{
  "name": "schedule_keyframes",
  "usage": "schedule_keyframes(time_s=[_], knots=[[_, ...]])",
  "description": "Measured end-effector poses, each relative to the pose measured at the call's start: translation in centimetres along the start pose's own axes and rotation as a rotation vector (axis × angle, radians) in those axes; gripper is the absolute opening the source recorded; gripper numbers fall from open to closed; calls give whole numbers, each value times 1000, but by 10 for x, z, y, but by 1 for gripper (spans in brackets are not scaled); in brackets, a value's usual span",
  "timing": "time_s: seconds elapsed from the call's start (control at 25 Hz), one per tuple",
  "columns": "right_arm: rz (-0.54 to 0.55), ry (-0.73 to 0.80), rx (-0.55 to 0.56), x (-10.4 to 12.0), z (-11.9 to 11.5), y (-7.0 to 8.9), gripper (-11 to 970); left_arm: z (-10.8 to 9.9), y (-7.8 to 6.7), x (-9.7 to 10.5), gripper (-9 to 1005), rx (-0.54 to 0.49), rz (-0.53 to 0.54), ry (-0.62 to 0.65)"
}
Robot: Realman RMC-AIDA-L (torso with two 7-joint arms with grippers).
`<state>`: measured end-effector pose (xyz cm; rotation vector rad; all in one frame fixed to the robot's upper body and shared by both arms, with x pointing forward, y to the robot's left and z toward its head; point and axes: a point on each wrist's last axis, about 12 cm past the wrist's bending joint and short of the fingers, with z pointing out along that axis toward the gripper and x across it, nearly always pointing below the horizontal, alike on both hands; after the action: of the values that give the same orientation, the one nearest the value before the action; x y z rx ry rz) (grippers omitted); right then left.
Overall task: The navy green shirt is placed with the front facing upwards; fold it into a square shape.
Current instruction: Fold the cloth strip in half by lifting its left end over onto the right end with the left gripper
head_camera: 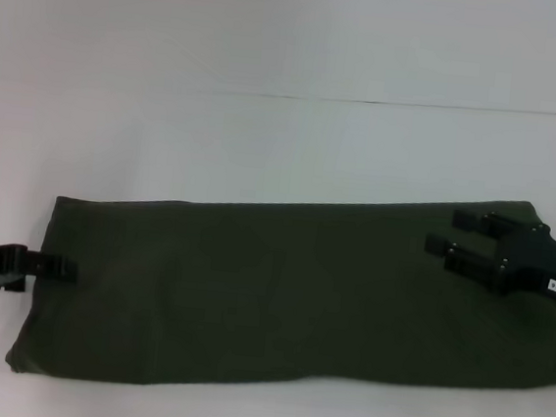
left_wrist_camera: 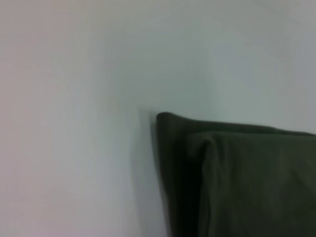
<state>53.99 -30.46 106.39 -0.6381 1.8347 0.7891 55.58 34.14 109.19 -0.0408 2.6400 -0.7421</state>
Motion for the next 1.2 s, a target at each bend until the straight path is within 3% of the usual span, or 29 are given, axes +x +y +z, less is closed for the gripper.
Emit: schedule_keyframes(time_s=[1.2], knots=[[5, 0, -3, 2, -1, 1, 659, 20, -15, 0, 862, 61, 10, 47]])
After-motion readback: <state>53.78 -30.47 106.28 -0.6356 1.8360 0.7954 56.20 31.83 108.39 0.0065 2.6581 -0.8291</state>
